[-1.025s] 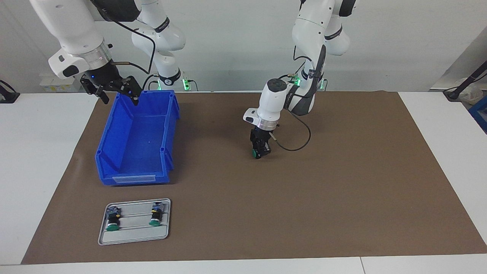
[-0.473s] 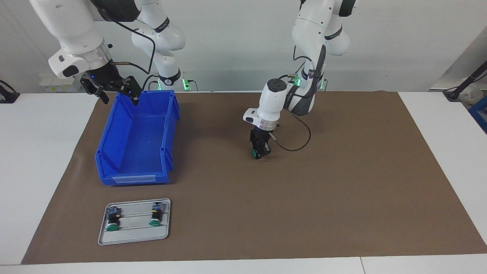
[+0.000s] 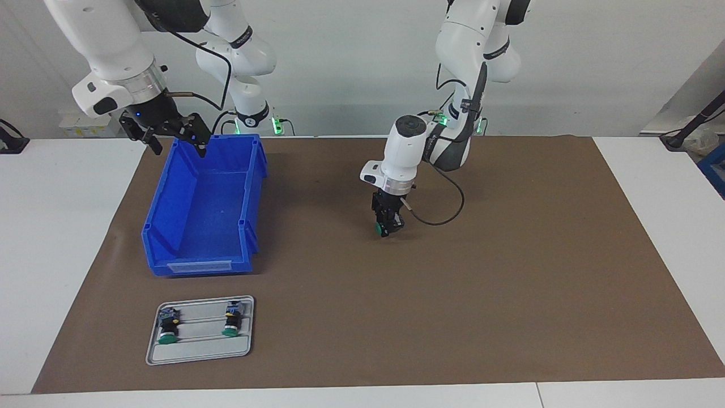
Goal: Place and press button with both arms
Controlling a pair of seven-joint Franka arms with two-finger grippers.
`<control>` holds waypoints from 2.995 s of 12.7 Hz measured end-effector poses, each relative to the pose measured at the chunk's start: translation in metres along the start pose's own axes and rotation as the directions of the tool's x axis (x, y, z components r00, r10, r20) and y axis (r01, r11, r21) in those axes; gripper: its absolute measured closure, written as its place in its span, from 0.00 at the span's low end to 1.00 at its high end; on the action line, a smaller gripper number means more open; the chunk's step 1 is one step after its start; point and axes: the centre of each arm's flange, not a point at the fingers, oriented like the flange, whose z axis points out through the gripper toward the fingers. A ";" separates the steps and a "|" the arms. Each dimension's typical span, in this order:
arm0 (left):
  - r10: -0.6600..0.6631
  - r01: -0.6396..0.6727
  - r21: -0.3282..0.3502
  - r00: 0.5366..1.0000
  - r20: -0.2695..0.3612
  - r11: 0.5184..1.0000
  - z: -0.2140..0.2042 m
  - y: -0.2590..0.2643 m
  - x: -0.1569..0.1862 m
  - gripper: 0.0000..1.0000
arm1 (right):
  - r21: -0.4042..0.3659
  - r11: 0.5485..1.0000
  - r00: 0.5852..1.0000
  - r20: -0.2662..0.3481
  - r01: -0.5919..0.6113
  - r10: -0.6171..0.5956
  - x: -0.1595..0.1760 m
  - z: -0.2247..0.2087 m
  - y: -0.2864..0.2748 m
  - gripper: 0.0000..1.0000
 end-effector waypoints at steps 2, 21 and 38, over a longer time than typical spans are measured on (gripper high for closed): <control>-0.002 0.003 -0.026 0.999 0.040 1.000 -0.009 -0.006 0.004 0.66 | 0.000 1.000 1.000 0.000 0.000 0.000 0.000 0.000 0.000 0.00; 0.234 -0.194 -0.238 0.960 0.155 0.952 -0.048 -0.068 -0.044 0.66 | 0.000 1.000 1.000 0.000 0.000 0.000 0.000 0.000 0.000 0.00; -0.017 -0.055 -0.287 0.970 -0.242 0.956 -0.029 -0.118 -0.145 0.66 | 0.000 1.000 1.000 0.000 0.000 0.000 0.000 0.000 0.000 0.00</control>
